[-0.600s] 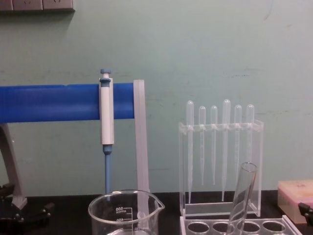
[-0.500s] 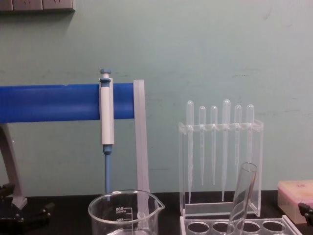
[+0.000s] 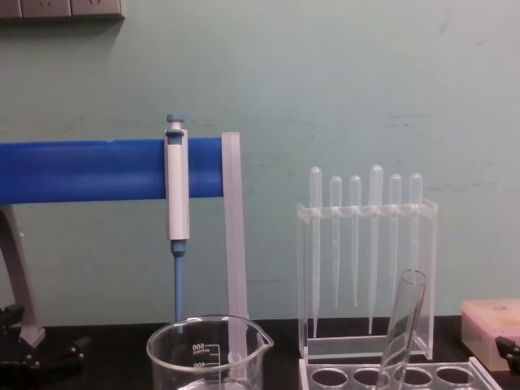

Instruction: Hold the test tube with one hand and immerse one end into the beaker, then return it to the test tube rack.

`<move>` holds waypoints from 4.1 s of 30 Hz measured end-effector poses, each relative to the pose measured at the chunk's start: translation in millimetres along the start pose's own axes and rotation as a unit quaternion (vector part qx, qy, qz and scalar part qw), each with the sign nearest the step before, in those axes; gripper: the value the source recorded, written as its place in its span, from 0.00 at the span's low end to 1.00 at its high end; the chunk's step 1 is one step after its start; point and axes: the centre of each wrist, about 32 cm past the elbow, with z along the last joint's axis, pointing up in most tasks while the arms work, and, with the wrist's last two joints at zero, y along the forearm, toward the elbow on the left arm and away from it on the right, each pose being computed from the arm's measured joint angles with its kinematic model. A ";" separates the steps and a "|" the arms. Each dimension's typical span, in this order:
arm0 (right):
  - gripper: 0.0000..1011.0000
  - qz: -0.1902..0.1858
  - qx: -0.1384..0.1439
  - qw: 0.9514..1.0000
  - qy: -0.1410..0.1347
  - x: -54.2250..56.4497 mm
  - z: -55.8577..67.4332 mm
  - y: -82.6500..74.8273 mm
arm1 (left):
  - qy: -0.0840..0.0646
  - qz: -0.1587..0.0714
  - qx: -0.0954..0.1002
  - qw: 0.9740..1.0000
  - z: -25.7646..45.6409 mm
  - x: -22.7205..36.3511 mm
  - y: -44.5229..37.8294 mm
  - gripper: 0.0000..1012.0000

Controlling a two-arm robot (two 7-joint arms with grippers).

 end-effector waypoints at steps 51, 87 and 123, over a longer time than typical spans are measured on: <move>0.99 0.369 0.103 0.923 0.051 70.9 21.0 -22.4 | 0.000 0.000 0.000 1.000 0.0 0.0 0.0 0.99; 0.99 0.442 0.148 0.882 0.075 37.3 25.4 57.4 | 0.000 0.000 0.000 1.000 0.0 0.0 0.0 0.99; 0.36 0.441 0.146 0.883 0.071 37.2 27.3 59.0 | 0.000 0.000 0.000 1.000 0.0 0.0 0.0 0.99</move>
